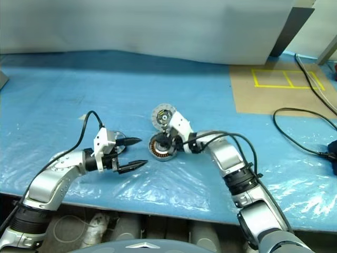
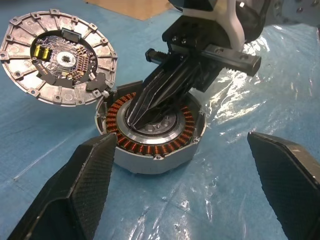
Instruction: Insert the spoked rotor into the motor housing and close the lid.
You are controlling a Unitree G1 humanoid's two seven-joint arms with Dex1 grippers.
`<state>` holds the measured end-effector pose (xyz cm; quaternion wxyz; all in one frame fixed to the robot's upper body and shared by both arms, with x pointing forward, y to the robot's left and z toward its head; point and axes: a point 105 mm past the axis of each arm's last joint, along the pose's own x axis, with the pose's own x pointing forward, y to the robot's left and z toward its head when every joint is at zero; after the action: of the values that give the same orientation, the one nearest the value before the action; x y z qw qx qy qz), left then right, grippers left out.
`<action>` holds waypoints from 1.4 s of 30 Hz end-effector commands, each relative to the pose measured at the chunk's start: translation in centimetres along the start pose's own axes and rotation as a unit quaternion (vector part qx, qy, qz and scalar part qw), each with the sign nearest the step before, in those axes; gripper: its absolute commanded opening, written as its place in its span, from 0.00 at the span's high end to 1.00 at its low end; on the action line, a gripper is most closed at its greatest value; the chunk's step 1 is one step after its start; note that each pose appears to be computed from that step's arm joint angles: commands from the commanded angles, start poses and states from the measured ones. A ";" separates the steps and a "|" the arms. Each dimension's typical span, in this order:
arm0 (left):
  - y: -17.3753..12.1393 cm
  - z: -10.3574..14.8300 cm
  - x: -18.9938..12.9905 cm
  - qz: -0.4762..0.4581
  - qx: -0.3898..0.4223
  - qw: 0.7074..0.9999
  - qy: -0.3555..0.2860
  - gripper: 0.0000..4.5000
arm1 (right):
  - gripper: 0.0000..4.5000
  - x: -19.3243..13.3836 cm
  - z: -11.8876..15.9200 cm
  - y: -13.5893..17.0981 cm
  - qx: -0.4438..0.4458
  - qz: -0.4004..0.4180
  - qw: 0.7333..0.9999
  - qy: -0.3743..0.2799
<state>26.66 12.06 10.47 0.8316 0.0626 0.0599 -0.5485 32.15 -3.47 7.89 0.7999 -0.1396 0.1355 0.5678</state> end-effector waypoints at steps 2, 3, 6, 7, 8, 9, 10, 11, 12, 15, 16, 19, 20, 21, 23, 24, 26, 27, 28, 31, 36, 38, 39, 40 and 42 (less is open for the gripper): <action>-0.4 1.3 0.2 -0.007 0.013 1.000 -0.016 0.02 | 0.99 -0.5 -3.0 -1.3 0.036 -0.041 0.998 0.039; -0.4 1.3 0.2 -0.007 0.013 1.000 -0.016 0.02 | 0.99 -0.7 -2.0 -1.1 0.044 -0.032 0.998 0.015; -0.3 1.3 0.1 -0.007 0.013 1.000 -0.015 0.02 | 0.99 -1.3 1.3 0.1 0.066 0.013 0.996 -0.052; -0.3 1.3 0.1 -0.006 0.013 1.000 -0.015 0.02 | 0.99 -1.4 1.8 0.3 0.072 0.021 0.995 -0.063; -0.3 1.2 0.2 -0.007 0.013 1.000 -0.015 0.02 | 0.99 -1.7 2.6 0.5 0.085 0.032 0.992 -0.082; -0.2 1.3 0.2 -0.007 0.013 1.000 -0.016 0.02 | 0.99 -1.9 3.5 0.6 0.096 0.041 0.990 -0.100; -0.2 1.3 0.2 -0.007 0.013 1.000 -0.016 0.02 | 0.99 -2.1 4.1 0.5 0.101 0.045 0.988 -0.112; -0.2 1.3 0.2 -0.007 0.013 1.000 -0.017 0.02 | 0.99 -2.2 4.5 0.5 0.105 0.048 0.986 -0.118; -0.1 1.3 0.2 -0.008 0.013 1.000 -0.017 0.02 | 0.99 -2.3 4.7 0.4 0.101 0.044 0.987 -0.121; 0.0 1.3 0.3 -0.008 0.013 1.000 -0.019 0.02 | 0.99 -1.9 4.6 -0.2 0.093 0.018 0.989 -0.115; 0.0 1.4 0.2 -0.007 0.013 1.000 -0.019 0.02 | 0.99 -1.7 4.2 -0.4 0.087 0.007 0.991 -0.105; 0.0 1.3 0.0 -0.004 0.010 1.000 -0.018 0.02 | 0.99 -1.0 1.7 -0.7 0.055 -0.015 0.997 -0.047; 0.0 1.3 -0.1 -0.004 0.008 1.000 -0.017 0.02 | 0.99 -0.8 0.8 -0.5 0.045 -0.013 0.999 -0.028; 0.0 1.2 -0.2 -0.004 0.008 1.000 -0.016 0.02 | 0.99 -0.7 0.1 -0.2 0.036 -0.010 0.999 -0.015; 0.1 1.1 -0.5 -0.002 0.006 1.000 -0.012 0.02 | 0.99 -0.5 -1.2 0.1 0.033 -0.008 0.999 0.005; 0.2 1.1 -0.7 -0.001 0.005 1.000 -0.010 0.02 | 0.99 -0.5 -1.8 0.3 0.021 -0.007 1.000 0.017; 0.4 1.0 -1.2 0.004 0.004 1.000 -0.003 0.02 | 0.99 -0.6 -2.2 0.8 0.004 0.005 1.000 0.028; 0.5 0.9 -1.5 0.007 0.004 1.000 0.002 0.02 | 0.99 -0.6 -2.2 0.9 0.002 0.008 1.000 0.028; 0.7 0.8 -1.9 0.013 0.002 1.000 0.007 0.02 | 0.99 -0.6 -2.2 0.9 -0.003 0.008 1.000 0.028; 1.7 0.4 -3.8 0.029 0.006 0.999 0.032 0.02 | 0.99 -0.8 -1.2 0.4 -0.019 -0.001 1.000 0.010; 3.7 1.2 -7.8 0.057 0.032 0.995 0.074 0.02 | 0.99 -2.1 3.1 0.2 -0.015 0.012 0.997 -0.069; 4.9 2.2 -8.8 0.072 0.048 0.993 0.080 0.02 | 0.99 -2.9 4.5 0.2 -0.022 0.021 0.996 -0.082; 5.6 2.7 -9.4 0.078 0.059 0.992 0.086 0.02 | 0.99 -3.3 5.1 0.4 -0.029 0.030 0.996 -0.084; 6.1 3.1 -9.7 0.082 0.067 0.990 0.090 0.02 | 0.99 -3.6 5.5 0.5 -0.031 0.037 0.995 -0.083; 7.8 3.7 -10.2 0.093 0.101 0.984 0.113 0.02 | 0.99 -4.4 6.5 1.0 -0.022 0.062 0.994 -0.085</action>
<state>29.34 22.78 15.07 0.8577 0.1788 0.1029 -0.4709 31.00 -4.79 13.42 0.7830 -0.1105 0.0844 0.6063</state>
